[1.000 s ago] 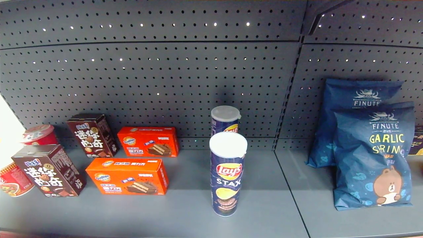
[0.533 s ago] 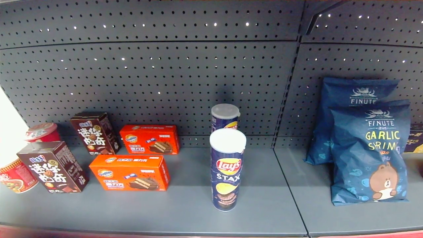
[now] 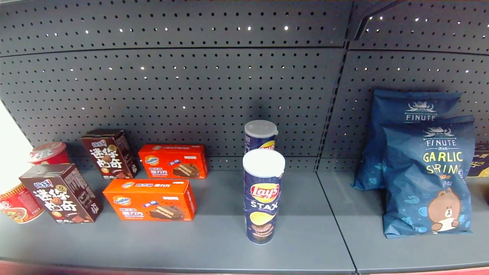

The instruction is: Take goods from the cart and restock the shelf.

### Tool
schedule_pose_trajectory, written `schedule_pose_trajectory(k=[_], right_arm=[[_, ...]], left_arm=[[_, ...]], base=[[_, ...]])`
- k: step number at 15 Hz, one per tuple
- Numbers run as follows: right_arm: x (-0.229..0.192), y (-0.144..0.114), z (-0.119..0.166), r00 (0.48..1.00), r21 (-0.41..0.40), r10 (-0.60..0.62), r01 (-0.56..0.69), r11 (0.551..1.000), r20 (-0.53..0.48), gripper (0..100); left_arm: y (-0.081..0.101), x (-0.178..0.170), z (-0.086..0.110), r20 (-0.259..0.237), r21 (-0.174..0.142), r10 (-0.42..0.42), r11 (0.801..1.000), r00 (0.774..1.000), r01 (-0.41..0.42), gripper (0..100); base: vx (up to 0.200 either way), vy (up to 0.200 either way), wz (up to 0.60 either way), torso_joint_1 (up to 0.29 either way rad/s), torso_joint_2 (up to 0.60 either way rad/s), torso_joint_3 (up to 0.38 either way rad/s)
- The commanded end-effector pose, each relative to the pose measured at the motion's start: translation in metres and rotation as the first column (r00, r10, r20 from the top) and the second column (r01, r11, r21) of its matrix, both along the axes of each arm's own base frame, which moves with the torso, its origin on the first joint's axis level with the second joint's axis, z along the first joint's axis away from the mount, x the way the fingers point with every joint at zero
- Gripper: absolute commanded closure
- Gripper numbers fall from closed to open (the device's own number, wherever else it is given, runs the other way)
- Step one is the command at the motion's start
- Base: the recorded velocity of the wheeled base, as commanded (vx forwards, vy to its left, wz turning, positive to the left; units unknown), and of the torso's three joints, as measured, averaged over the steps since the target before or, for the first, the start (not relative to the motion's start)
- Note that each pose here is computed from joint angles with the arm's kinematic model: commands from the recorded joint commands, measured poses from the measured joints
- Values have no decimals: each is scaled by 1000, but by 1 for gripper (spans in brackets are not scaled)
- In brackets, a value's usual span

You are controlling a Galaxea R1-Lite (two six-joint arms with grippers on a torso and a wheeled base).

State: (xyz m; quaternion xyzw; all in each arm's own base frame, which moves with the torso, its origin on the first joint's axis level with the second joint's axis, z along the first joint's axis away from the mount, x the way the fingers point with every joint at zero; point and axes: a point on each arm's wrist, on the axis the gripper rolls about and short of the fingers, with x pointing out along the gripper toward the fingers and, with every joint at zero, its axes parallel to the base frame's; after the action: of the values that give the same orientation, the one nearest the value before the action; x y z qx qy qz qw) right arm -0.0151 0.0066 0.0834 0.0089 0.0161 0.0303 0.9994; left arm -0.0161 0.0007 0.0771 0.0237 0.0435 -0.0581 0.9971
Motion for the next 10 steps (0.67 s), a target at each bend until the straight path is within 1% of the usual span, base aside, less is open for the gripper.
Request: schedule_pose_trajectory(k=[1, 8, 10], right_arm=[[0, 0, 0, 1000, 0, 1, -1, 1000, -3, 0], [0, 0, 0, 1000, -1, 1, -1, 1000, -3, 0], [0, 0, 0, 1000, -1, 1, -1, 1000, -3, 0]], left_arm=[[0, 0, 0, -2, 1, -1, 1000, 1000, 1, 0], [0, 0, 0, -2, 0, 1, 1000, 1000, -1, 0], [0, 0, 0, -2, 1, -1, 1000, 1000, 1, 0]], base=[[0, 200, 0, 7, 2, -7], [0, 0, 0, 0, 0, 0], [0, 200, 0, 0, 2, 5]])
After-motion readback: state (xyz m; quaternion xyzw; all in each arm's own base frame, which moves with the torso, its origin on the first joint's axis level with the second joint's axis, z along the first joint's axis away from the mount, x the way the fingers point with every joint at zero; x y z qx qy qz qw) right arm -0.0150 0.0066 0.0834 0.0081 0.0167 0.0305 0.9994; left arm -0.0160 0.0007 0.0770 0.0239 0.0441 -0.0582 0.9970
